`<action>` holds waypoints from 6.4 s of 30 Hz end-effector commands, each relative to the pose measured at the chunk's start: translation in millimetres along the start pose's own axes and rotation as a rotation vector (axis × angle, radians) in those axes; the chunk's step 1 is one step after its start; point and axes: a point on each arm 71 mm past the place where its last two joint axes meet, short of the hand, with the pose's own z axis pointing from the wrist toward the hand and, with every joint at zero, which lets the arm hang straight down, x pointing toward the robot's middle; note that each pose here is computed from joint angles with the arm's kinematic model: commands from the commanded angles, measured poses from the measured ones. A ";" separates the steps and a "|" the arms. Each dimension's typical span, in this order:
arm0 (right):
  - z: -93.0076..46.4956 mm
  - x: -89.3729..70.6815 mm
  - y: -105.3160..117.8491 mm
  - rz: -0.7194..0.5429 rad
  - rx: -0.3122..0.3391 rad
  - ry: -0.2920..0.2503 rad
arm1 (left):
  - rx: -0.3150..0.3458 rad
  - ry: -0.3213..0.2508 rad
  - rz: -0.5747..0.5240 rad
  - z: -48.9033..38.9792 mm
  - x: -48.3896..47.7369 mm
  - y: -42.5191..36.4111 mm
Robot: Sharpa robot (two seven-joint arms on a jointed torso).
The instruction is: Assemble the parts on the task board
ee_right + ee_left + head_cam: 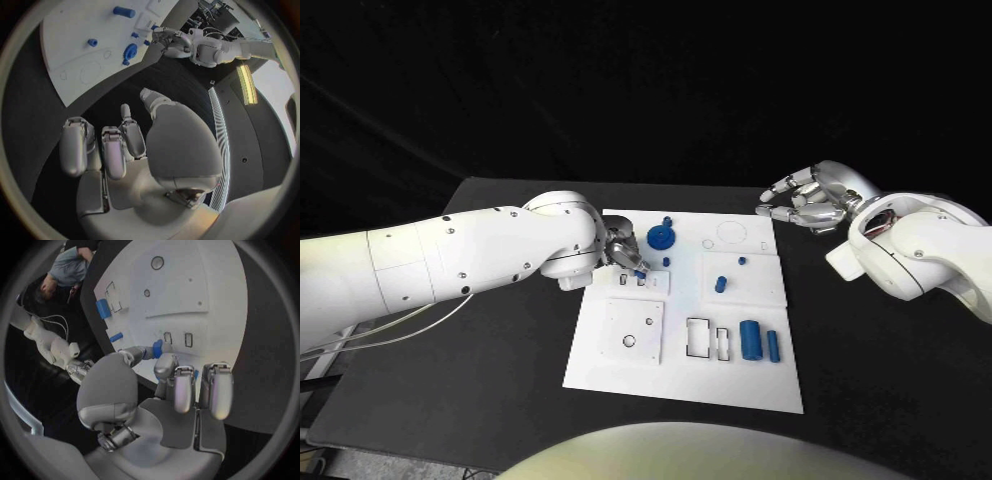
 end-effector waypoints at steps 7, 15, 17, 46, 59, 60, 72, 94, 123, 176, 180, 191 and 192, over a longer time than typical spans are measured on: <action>-0.5 2.1 -0.6 -0.002 -0.004 0.013 | 0.030 -0.068 0.050 1.8 4.8 -3.0; -0.7 2.4 -1.1 -0.002 -0.004 0.014 | 0.023 -0.072 0.056 4.4 9.1 -2.5; -0.8 2.4 -1.3 -0.002 -0.004 0.015 | 0.018 -0.068 0.059 5.1 10.0 -2.0; -0.9 3.0 -2.7 -0.001 -0.001 0.018 | -0.011 -0.004 0.099 6.8 16.1 0.8; -0.7 3.4 -3.0 -0.001 0.002 0.021 | -0.009 0.012 0.110 6.3 18.3 -0.7; -0.7 3.4 -3.0 -0.002 0.002 0.021 | -0.009 0.013 0.111 6.3 18.4 -0.7; -0.9 3.3 -3.2 -0.001 0.003 0.021 | -0.015 0.014 0.115 6.3 18.1 0.7; -1.5 3.3 -3.2 -0.001 0.003 0.021 | -0.023 0.045 0.107 10.0 20.1 -3.3; -1.8 2.2 -4.0 -0.001 0.003 0.018 | -0.049 0.055 0.107 13.4 18.8 -0.3; -1.1 0.9 -9.4 0.001 0.015 0.016 | -0.023 -0.026 -0.035 -17.7 -31.0 9.0; -1.0 0.8 -9.6 0.001 0.016 0.016 | -0.040 -0.049 -0.047 -14.6 -45.4 18.0; -0.6 1.5 -9.3 0.001 0.016 0.018 | -0.084 -0.071 -0.006 6.0 -64.4 24.5; -0.6 1.5 -9.2 0.001 0.016 0.019 | -0.089 -0.069 -0.001 7.8 -64.6 24.9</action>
